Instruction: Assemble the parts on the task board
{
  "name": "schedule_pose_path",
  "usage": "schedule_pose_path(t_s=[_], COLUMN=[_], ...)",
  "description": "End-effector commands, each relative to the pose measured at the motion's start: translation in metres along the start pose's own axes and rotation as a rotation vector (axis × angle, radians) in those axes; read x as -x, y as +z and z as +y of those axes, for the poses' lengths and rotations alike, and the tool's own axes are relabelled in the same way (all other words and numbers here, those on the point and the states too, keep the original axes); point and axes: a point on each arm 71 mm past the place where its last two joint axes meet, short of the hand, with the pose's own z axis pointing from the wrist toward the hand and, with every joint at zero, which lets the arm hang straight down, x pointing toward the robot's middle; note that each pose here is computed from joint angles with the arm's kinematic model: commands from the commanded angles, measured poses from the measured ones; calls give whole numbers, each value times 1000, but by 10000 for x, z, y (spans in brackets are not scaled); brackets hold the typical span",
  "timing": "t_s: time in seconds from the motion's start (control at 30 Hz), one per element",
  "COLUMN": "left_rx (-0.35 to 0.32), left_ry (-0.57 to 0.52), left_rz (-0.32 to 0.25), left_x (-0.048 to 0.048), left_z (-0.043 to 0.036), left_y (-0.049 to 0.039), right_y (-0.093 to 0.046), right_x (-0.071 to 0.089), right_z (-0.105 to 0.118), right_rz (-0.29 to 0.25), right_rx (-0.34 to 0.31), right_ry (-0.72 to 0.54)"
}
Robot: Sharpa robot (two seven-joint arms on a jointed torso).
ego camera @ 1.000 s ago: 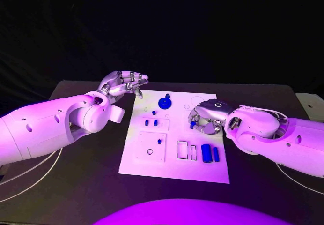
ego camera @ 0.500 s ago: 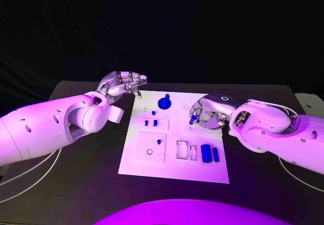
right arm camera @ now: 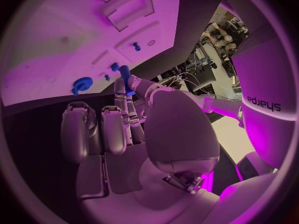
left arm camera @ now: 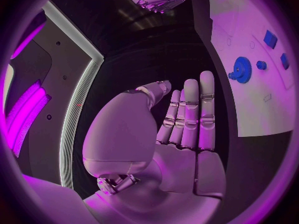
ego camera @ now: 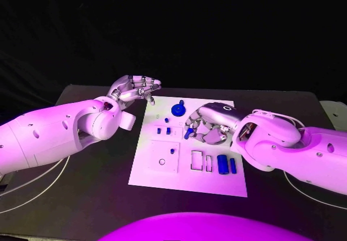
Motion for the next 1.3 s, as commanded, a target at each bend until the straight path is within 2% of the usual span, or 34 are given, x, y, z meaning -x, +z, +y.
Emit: schedule_pose_path(t_s=[0.03, 0.33, 0.63, 1.3], left_rx=[-5, -6, -6, -5], left_ry=[-11, -14, -17, -18], left_rz=[19, 25, 32, 37], left_x=[-32, -58, -90, -102], left_z=[-7, -6, -6, -2], left_y=[13, 25, 40, 51], right_y=[69, 217, 281, 359], right_x=[-88, -472, -707, -853], right_z=[127, 310, 380, 357], right_rz=[-10, 49, 73, 97], right_rx=[55, 109, 141, 136], right_ry=[4, 36, 0, -22])
